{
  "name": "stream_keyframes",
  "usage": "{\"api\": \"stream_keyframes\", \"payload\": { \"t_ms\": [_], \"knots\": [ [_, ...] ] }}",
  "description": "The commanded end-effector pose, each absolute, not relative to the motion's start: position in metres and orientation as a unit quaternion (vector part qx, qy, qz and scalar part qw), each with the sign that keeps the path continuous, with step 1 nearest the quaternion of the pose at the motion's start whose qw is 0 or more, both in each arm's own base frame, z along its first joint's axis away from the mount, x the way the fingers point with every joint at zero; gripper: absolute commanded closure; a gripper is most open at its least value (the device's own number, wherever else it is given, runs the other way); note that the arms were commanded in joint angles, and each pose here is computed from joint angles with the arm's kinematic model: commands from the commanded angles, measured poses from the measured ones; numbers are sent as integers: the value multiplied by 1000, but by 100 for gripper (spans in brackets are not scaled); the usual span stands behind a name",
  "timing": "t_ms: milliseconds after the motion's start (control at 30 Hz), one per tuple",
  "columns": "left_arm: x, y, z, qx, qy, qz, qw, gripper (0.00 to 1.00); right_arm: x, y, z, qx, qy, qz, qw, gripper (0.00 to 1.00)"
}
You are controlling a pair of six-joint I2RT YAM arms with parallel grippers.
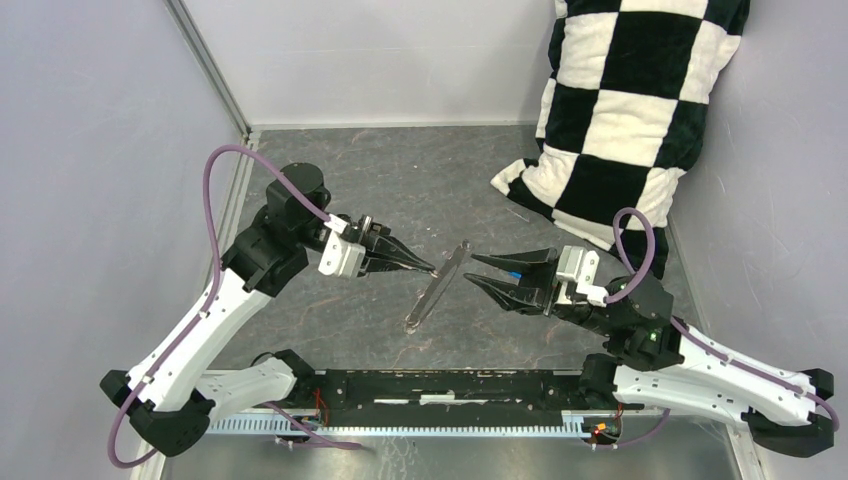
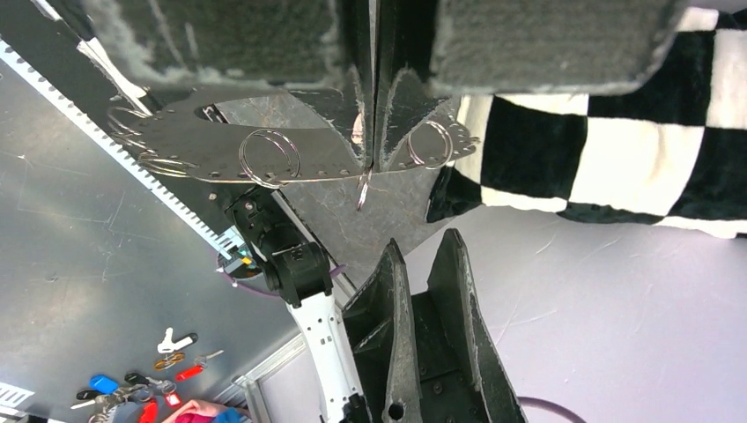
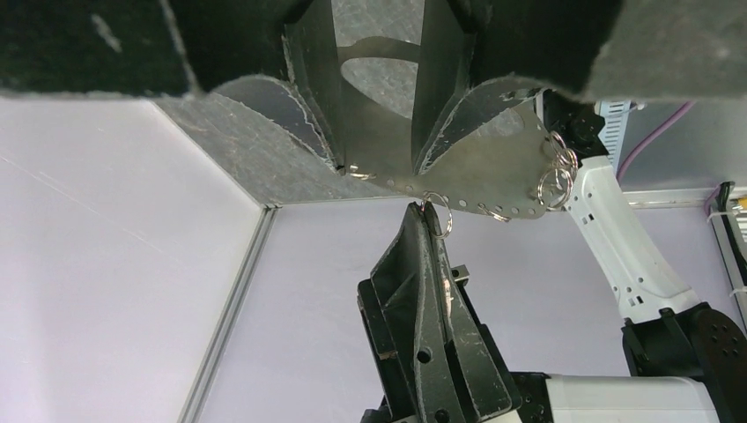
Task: Put the keys on the keyring
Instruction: Adjust the keyring.
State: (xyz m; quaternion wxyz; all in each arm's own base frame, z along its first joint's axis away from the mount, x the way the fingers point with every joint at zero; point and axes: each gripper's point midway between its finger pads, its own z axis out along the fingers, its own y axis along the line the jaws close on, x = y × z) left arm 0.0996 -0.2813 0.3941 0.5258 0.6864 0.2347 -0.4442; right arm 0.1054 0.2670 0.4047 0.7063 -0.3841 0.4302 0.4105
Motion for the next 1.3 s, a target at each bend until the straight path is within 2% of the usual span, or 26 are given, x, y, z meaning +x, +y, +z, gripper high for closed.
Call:
{"api": "stream_keyframes", "payload": {
  "t_ms": [0, 200, 467, 567, 833, 1267],
  "knots": [
    [87, -280, 415, 697, 169, -438, 542, 98, 100, 264, 420, -384, 412, 415, 715, 61],
    [86, -280, 415, 701, 153, -424, 552, 98, 103, 266, 419, -385, 413, 410, 717, 62],
    [105, -284, 403, 720, 135, -356, 580, 98, 106, 267, 420, -380, 419, 409, 716, 62],
    [110, -283, 391, 744, 87, -303, 589, 98, 106, 267, 420, -377, 423, 410, 715, 62],
    [107, -285, 400, 740, 83, -318, 587, 98, 106, 262, 420, -369, 427, 412, 716, 62],
    [108, -284, 397, 745, 52, -287, 600, 98, 109, 264, 417, -371, 430, 405, 717, 62]
  ]
}}
